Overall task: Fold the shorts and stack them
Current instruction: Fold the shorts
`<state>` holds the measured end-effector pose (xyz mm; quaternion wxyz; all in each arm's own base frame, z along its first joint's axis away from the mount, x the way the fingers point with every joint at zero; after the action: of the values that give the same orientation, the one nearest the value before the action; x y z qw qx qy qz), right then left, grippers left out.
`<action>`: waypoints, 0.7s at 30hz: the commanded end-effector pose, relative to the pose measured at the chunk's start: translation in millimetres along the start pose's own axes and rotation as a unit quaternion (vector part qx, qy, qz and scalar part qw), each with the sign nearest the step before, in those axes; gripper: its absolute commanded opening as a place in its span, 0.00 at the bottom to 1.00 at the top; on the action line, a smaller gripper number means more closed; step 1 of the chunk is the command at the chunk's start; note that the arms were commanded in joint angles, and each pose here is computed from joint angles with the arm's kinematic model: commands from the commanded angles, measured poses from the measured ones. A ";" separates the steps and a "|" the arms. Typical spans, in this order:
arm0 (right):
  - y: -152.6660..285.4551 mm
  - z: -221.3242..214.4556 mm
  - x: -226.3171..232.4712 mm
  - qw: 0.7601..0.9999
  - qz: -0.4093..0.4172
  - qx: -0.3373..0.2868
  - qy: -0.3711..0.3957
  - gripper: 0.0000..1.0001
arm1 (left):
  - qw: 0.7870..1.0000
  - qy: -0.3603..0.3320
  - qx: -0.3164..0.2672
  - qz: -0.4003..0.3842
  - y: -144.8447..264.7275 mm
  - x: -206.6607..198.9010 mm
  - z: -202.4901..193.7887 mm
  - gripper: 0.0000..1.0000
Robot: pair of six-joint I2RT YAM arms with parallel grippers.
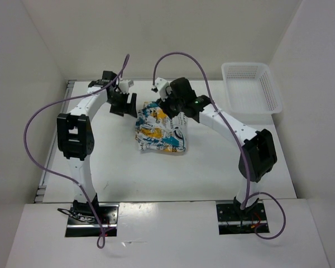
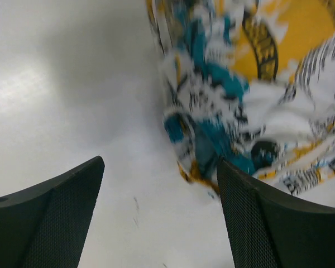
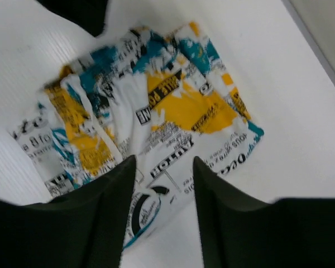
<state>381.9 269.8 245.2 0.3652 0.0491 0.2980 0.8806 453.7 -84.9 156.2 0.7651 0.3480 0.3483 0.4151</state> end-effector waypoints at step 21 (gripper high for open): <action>-7.9 -87.5 -37.1 0.989 -0.075 0.049 -0.115 0.35 | 0.994 -0.031 0.047 -0.096 -2.0 -75.6 -75.8 0.91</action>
<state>350.9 201.3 156.1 0.4162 0.1358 0.3703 0.8192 353.1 -124.6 141.0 0.7841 0.3684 0.3789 0.3255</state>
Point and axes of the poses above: each gripper's point midway between its finger pads, its own y axis back along the fingers, its own x axis along the line the jaws close on, z = x × y, the point moved 6 cm from there along y, back along the fingers, and after that the axes turned 6 degrees about -y, right-handed, at the moved point
